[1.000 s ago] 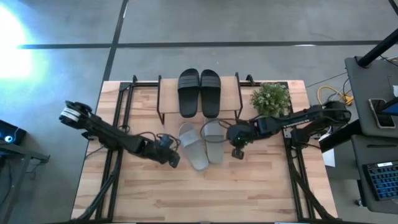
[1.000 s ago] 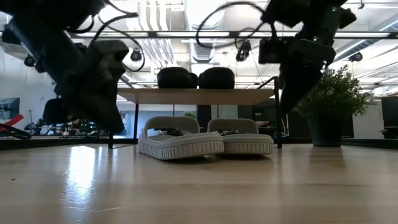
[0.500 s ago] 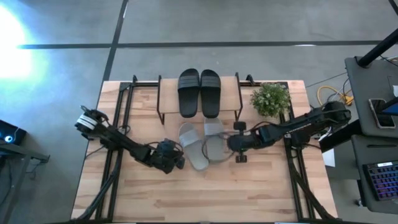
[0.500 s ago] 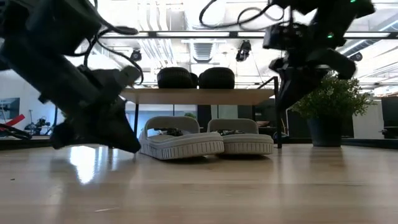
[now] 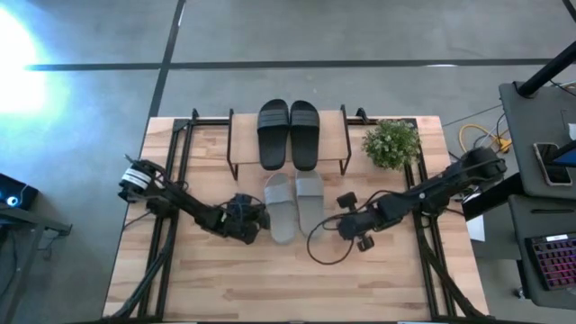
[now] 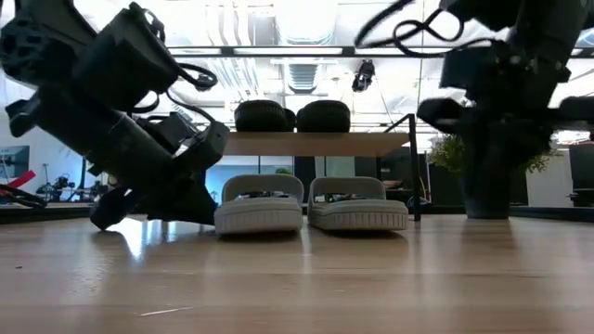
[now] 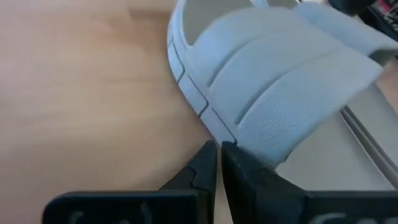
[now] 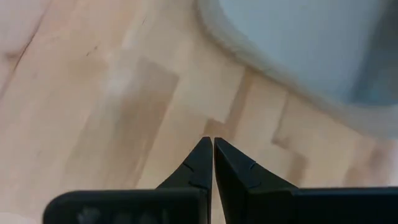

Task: Pick and place slides into the shelf
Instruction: Adjust the gray slippers

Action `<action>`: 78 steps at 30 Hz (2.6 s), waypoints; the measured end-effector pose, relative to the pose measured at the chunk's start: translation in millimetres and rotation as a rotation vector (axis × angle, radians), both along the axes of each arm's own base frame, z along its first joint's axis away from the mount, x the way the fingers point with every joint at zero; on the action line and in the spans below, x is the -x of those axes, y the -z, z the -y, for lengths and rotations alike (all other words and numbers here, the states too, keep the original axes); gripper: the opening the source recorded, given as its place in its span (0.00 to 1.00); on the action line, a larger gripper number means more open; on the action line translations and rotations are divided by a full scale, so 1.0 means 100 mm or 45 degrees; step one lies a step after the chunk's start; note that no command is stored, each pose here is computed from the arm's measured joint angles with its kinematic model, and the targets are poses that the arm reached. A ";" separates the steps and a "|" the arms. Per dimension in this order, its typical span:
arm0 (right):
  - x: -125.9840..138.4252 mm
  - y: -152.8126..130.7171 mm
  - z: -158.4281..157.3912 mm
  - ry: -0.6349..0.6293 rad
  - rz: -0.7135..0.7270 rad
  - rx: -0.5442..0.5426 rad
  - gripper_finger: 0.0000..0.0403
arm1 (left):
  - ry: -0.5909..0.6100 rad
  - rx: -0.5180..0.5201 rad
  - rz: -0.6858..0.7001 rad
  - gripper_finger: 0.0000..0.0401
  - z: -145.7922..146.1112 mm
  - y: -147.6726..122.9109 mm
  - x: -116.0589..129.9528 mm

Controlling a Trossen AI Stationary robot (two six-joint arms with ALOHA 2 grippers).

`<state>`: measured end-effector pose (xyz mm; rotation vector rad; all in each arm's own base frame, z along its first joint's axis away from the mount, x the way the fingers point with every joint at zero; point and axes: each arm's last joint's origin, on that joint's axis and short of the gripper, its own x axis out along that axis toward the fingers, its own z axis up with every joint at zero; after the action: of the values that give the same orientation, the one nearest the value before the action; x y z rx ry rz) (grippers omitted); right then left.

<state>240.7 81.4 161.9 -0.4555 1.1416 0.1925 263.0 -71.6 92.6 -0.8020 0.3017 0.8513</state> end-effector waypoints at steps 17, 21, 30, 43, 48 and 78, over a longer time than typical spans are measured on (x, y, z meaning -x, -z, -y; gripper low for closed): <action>-0.45 0.38 0.18 0.056 0.003 0.081 0.02 | 0.191 -0.002 0.062 0.02 0.19 -0.60 0.25; -0.50 0.38 0.31 0.116 0.016 0.067 0.02 | 0.216 0.024 0.090 0.02 0.25 -0.64 0.24; -0.73 0.21 0.38 0.061 0.182 0.115 0.02 | 0.073 0.231 0.052 0.02 0.34 -0.22 0.23; -0.58 0.25 0.41 0.173 -0.029 0.144 0.02 | -0.066 0.100 -0.022 0.02 0.21 -0.12 0.28; -0.57 0.26 0.42 0.207 -0.032 0.160 0.02 | -0.101 0.074 -0.042 0.02 0.09 -0.12 0.23; -0.53 0.32 0.46 0.242 -0.006 0.174 0.02 | 0.014 -0.024 -0.144 0.02 -0.21 -0.28 0.10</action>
<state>293.8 35.2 129.6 -0.4636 1.1997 -0.0505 252.9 -50.6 120.7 -0.7355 0.3967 0.8896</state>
